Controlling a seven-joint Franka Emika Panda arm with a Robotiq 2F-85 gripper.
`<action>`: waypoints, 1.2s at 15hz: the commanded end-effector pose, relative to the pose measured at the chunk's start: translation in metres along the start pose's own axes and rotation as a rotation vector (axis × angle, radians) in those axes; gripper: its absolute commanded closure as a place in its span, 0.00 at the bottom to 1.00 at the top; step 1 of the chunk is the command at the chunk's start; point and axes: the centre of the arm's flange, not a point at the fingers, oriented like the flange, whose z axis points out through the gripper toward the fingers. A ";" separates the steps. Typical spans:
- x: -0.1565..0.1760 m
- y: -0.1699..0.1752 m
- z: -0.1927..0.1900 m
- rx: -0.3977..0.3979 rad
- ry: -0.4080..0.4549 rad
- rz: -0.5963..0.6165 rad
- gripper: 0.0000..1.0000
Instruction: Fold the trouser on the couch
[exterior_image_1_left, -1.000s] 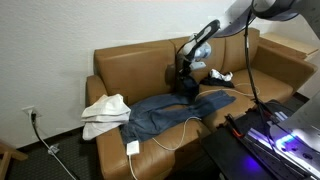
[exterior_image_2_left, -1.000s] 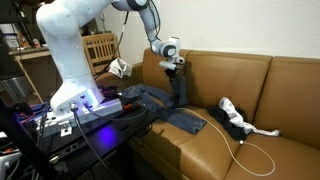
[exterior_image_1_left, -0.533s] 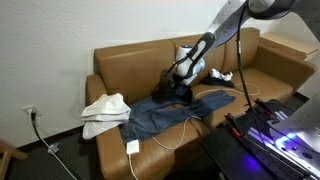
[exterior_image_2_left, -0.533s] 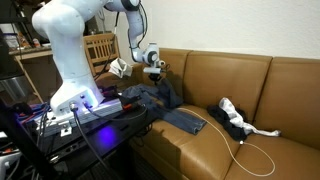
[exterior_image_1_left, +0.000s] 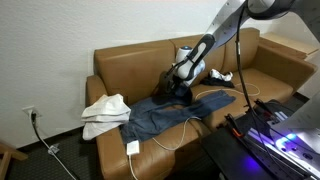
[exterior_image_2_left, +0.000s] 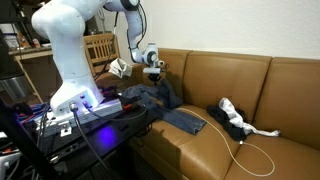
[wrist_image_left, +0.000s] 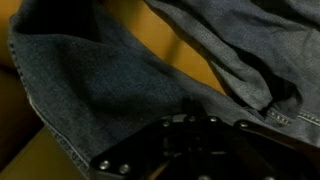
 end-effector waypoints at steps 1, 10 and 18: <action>-0.006 -0.042 0.014 -0.049 -0.024 -0.147 1.00; -0.024 -0.092 0.020 -0.096 0.130 -0.259 0.98; -0.034 -0.088 0.003 -0.040 0.235 -0.287 1.00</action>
